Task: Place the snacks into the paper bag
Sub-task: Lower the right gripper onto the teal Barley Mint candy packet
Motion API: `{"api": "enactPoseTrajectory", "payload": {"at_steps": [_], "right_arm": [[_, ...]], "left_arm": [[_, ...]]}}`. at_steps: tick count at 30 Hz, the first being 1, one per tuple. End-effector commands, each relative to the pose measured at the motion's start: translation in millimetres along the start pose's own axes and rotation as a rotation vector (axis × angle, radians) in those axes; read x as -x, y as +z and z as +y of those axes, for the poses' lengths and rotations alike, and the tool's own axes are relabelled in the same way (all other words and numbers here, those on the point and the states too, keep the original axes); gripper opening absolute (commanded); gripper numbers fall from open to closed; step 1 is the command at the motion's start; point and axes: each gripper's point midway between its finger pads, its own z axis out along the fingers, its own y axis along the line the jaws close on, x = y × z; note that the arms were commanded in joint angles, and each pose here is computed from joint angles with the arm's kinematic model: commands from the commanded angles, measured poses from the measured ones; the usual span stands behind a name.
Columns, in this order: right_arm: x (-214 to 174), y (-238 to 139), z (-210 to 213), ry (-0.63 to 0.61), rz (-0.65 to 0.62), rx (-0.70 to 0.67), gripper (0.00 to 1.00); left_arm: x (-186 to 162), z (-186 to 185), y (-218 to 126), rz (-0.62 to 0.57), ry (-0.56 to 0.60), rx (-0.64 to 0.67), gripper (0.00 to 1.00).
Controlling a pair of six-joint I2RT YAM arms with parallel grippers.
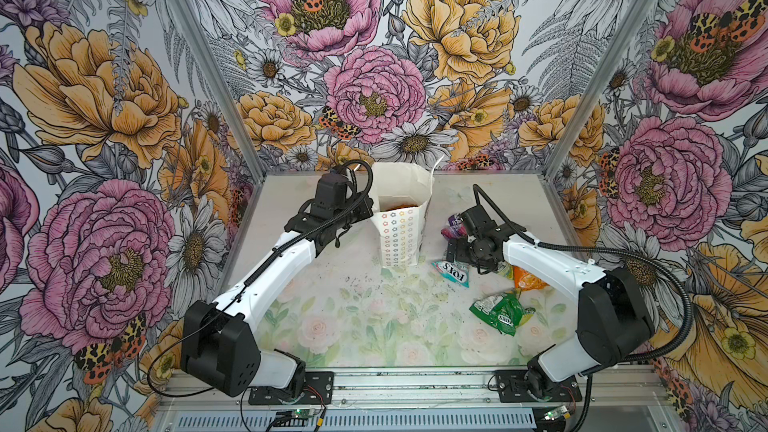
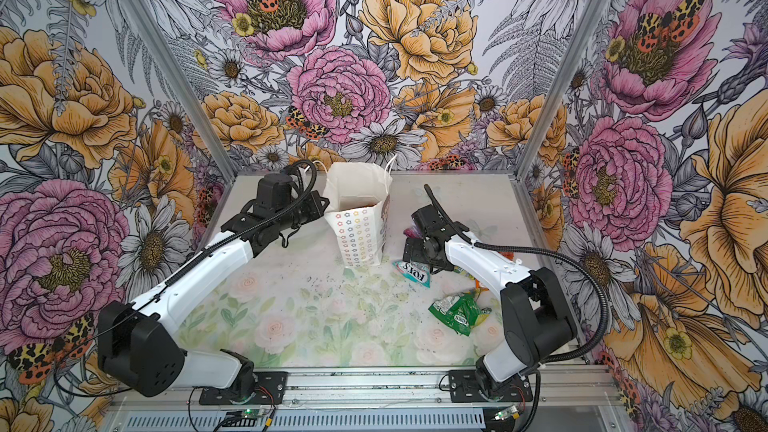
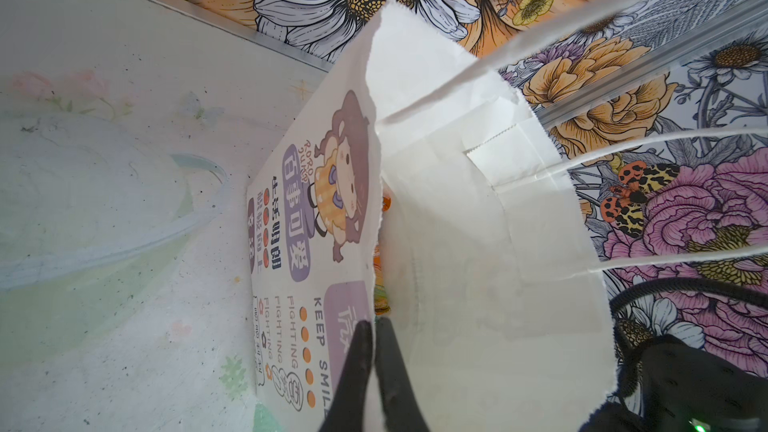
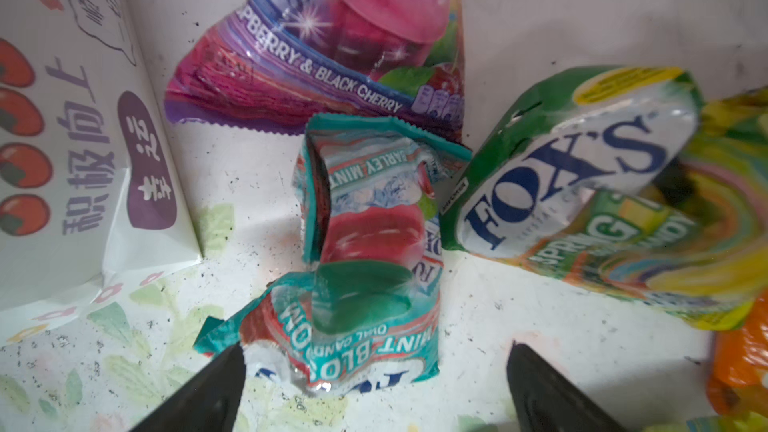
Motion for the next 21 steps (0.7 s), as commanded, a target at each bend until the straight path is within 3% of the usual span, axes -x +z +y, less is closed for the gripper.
{"api": "enactPoseTrajectory", "payload": {"at_steps": [1,21], "right_arm": [[9.1,3.0,12.3,0.038,0.003,0.052,1.0],[-0.6,44.0,15.5,0.06,0.095,0.058,0.96]], "left_arm": [[5.3,1.5,1.5,-0.017,0.013,0.004,0.0],[4.9,3.7,3.4,-0.015,0.01,0.011,0.0]]}}
